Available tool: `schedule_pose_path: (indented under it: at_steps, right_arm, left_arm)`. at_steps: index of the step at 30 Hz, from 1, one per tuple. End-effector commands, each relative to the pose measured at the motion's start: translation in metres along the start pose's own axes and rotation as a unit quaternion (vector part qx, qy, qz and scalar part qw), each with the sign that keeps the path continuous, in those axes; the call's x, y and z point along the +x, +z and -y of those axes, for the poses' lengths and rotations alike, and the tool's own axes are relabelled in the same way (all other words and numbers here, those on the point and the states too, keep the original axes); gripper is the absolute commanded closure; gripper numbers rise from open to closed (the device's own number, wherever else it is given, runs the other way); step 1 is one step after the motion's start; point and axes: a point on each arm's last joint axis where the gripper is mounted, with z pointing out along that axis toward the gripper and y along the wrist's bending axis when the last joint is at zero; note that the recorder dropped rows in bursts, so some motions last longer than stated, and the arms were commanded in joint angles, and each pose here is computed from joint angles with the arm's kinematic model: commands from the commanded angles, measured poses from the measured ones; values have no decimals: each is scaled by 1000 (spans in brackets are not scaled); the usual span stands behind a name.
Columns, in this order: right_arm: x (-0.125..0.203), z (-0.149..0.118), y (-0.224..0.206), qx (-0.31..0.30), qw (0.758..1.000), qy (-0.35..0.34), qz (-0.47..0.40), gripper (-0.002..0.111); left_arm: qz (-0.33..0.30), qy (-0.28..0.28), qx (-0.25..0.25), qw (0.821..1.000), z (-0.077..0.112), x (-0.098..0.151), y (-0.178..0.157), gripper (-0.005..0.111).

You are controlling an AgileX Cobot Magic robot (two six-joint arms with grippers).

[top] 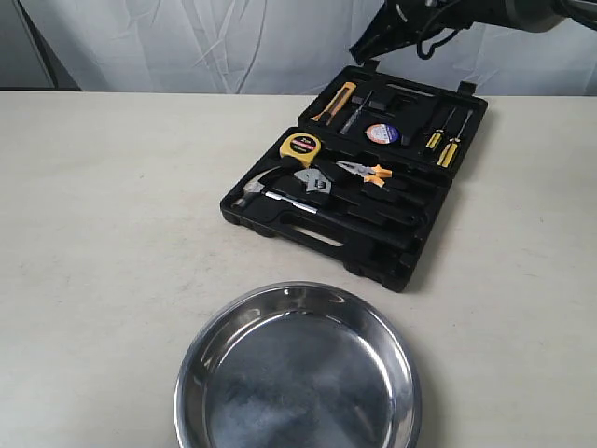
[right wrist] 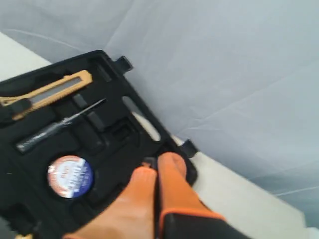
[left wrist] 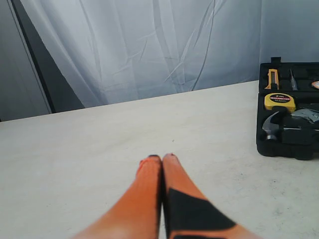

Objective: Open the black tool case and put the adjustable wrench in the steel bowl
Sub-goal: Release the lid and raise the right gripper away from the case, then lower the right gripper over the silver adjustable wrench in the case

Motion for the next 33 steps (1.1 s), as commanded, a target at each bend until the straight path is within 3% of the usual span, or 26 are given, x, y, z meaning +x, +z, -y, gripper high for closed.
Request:
schedule_pose_path:
  at_steps: [1,5,10,15,20,25,28,30,33]
  right_arm:
    - [3,-23,4,-113,993,18,-4,109]
    - [9,-57,6,-255,966,-31,-2,109]
    - [25,-94,-2,-437,894,-97,-27,109]
    - [41,-96,-8,-476,865,-114,-108,109]
    - [61,-83,-11,-424,865,-97,-251,109]
    - [76,-55,3,-255,898,-67,-351,109]
    - [75,-32,19,-144,933,-12,-329,109]
    - [66,-19,32,-98,962,29,-254,109]
    - [48,-25,38,-123,979,47,-154,109]
  left_arm:
    - [2,-1,1,1000,0,-1,0,106]
    - [2,-1,1,1000,0,-1,0,106]
    - [2,-1,1,1000,0,-1,0,106]
    - [2,-1,1,1000,0,-1,0,106]
    - [2,-1,1,1000,0,-1,0,106]
    - [2,-1,1,1000,0,-1,0,106]
    - [2,-1,1,1000,0,-1,0,106]
    - [2,-1,1,1000,0,-1,0,106]
    - [2,-1,1,1000,0,-1,0,106]
